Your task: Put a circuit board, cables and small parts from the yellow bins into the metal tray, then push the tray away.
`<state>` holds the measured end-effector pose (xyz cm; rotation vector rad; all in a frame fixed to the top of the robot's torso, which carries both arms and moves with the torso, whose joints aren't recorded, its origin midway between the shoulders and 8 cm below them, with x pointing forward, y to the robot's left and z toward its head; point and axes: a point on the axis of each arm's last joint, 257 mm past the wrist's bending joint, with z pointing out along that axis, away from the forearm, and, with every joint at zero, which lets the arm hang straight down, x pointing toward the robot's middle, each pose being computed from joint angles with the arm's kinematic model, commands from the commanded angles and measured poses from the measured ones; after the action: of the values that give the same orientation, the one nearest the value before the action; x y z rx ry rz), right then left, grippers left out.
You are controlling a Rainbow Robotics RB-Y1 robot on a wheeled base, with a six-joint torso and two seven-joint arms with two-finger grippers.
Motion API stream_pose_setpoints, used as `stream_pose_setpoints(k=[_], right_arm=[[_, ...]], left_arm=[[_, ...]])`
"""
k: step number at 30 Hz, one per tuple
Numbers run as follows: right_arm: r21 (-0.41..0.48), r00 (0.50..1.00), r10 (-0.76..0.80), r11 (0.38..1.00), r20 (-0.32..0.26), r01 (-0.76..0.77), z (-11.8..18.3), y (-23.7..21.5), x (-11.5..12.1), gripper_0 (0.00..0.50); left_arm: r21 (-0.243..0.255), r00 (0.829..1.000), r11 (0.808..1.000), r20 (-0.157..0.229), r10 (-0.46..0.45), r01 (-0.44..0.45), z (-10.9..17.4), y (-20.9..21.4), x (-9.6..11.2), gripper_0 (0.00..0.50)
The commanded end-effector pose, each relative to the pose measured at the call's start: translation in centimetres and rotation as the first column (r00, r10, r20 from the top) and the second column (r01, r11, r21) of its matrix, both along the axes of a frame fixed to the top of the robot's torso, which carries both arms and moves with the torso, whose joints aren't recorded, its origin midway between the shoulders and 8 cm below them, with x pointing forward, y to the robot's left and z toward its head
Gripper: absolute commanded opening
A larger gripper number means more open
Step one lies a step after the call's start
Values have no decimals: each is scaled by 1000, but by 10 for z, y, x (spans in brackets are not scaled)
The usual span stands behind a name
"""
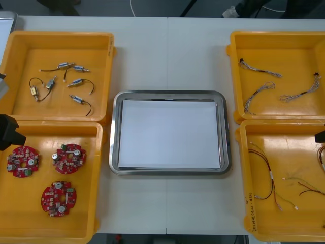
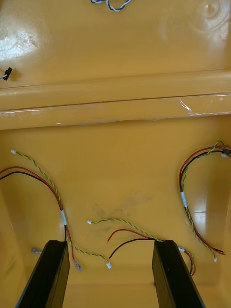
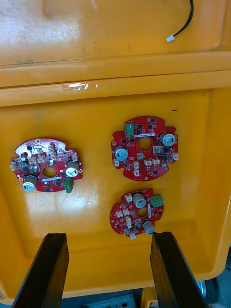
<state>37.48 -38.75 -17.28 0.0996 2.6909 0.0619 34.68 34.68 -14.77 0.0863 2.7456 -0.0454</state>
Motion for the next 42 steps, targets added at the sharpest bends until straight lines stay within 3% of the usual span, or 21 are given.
stream_pose_setpoints(k=[1,42], right_arm=[[-42,1000,0,999,10,1,10,-18,-4,500],[-42,1000,0,999,10,1,10,-18,-4,500]], left_arm=[[79,999,996,21,-37,36,12,17,-3,500],[79,999,996,21,-37,36,12,17,-3,500]])
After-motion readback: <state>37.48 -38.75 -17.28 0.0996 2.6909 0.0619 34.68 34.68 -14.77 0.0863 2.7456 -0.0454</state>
